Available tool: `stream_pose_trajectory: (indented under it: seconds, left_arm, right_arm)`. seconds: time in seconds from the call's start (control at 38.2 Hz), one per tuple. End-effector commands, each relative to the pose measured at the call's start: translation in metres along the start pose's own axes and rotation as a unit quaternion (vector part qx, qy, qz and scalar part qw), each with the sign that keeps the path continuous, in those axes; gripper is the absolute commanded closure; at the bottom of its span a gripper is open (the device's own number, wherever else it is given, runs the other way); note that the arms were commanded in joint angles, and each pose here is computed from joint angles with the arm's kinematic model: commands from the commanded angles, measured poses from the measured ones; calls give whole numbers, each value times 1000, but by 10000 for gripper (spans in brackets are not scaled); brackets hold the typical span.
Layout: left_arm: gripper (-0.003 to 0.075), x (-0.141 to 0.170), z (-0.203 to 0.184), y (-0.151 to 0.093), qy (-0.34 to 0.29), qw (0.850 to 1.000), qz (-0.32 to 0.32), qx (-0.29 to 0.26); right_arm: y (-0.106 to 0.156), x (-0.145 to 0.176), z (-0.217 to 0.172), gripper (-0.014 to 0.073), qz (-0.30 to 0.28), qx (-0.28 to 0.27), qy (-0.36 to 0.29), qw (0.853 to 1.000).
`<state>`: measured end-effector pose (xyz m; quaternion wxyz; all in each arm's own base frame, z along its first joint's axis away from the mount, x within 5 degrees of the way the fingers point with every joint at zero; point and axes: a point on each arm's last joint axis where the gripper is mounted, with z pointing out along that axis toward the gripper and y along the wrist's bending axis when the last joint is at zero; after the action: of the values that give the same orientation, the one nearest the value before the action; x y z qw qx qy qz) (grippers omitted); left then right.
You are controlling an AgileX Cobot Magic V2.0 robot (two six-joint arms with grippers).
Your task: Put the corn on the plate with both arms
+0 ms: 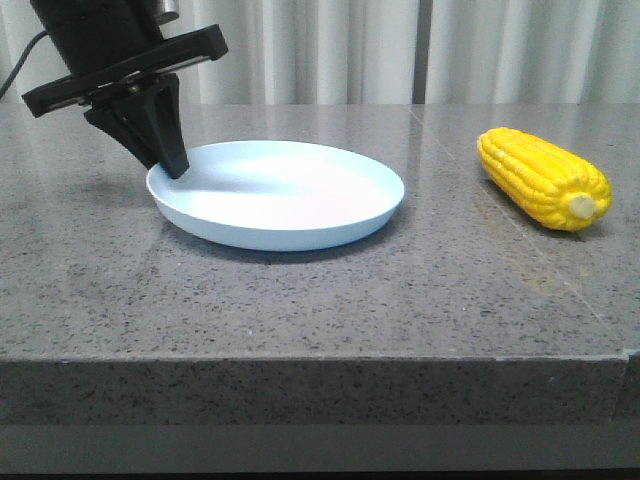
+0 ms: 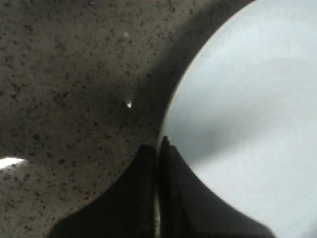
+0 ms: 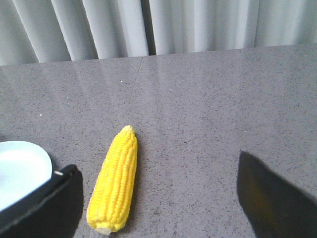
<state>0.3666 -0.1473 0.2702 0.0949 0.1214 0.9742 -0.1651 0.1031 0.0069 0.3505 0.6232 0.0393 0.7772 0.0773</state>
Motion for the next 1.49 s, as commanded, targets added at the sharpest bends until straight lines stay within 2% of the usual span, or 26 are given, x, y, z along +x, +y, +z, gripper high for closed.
stream_pose_trajectory:
  seconds: [0.0,0.1,0.24,0.29,0.37,0.44,0.52,0.65,0.84,1.05,1.28,1.47]
  left_arm:
    - [710,-3,-28,-13,-51,999,11,14]
    - [603,-3,-28,-13,-52,998,12,13]
    - [414,-4,-30,-13,-59,998,13,12]
    - [364,-3,-34,-13,-64,998,16,8]
    - [344,0,-45,-14,-72,997,26,-7]
    - [351,5,-62,-13,-89,995,40,-32]
    - [394,12,-83,-11,-109,991,40,-70]
    - [547,25,-113,-5,-146,980,37,-133]
    - [738,48,-132,2,-175,967,23,-182]
    - [741,75,-134,15,-193,960,8,-203]
    - [741,109,-138,42,-217,952,-28,-216]
    - [740,141,-142,52,-261,939,-40,-220]
  right_arm:
    - [2,-17,-3,-55,-1,-2,-50,999]
    - [2,-17,-3,-55,-1,-2,-50,999]
    - [2,-17,-3,-55,-1,-2,-50,999]
    - [2,-17,-3,-55,-1,-2,-50,999]
    - [2,-17,-3,-55,-1,-2,-50,999]
    - [2,-17,-3,-55,-1,-2,-50,999]
    - [2,-17,-3,-55,-1,-2,-50,999]
    - [2,-17,-3,-55,-1,-2,-50,999]
    - [2,-17,-3,-55,-1,-2,-50,999]
    - [2,-17,-3,-55,-1,-2,-50,999]
    - [2,-17,-3,-55,-1,-2,-50,999]
    - [2,-17,-3,-55,-1,-2,-50,999]
